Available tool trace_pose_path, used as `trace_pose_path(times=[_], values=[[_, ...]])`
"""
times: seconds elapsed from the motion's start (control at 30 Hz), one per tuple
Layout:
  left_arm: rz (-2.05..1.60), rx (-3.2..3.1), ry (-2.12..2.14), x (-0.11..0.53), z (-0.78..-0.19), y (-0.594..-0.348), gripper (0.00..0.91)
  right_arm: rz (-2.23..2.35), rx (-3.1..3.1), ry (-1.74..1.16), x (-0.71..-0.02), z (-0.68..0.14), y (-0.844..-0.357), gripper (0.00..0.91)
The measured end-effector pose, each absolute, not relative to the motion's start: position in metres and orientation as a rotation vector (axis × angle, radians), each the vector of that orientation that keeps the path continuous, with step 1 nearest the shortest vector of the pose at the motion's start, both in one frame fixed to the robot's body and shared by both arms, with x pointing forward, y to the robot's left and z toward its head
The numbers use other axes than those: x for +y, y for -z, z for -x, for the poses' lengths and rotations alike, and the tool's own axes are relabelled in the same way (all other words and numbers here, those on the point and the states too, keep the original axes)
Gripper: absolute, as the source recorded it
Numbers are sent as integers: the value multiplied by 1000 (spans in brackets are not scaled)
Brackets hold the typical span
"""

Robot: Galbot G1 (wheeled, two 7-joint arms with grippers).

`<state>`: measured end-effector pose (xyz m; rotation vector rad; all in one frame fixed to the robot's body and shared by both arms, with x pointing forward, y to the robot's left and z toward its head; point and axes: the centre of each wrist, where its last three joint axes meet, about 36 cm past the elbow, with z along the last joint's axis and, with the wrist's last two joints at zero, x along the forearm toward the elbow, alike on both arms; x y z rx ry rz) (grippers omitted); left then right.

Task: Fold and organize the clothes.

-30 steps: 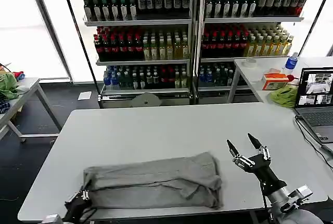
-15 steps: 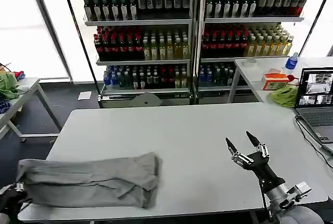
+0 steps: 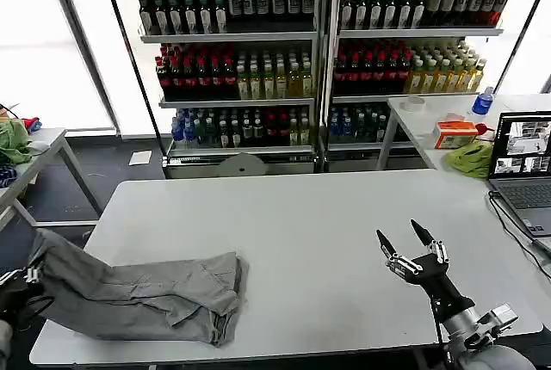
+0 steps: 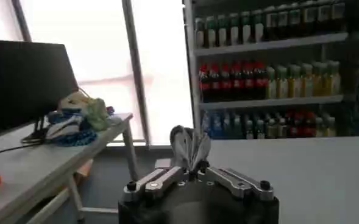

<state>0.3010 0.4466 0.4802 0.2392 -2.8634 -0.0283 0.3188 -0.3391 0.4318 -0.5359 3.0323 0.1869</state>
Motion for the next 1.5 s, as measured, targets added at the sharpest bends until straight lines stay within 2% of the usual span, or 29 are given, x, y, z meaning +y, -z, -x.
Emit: trace_pose_path(times=[0.17, 0.53, 1.0, 1.03, 1.07, 1.1, 1.13, 1.5], values=[[-101, -2848, -106, 402, -315, -483, 10, 524, 3039, -187, -339, -316, -430, 907], [152, -2690, -269, 323, -320, -458, 10, 506, 3058, -180, -341, -311, -425, 907], [313, -2611, -340, 277, -320, -450, 10, 534, 3074, -171, -337, -307, -421, 907], [318, -2608, -342, 275, -320, -449, 30, 536, 3073, -168, -337, -307, -421, 907], [326, -2603, -344, 273, -321, -449, 91, 536, 3072, -166, -338, -307, -421, 907], [329, -2599, -344, 272, -321, -448, 262, 537, 3072, -166, -338, -307, -421, 907], [328, -2594, -343, 270, -322, -447, 907, 537, 3072, -166, -338, -307, -421, 907], [339, -2571, -376, 267, -318, -447, 907, 543, 3067, -155, -338, -308, -423, 907]])
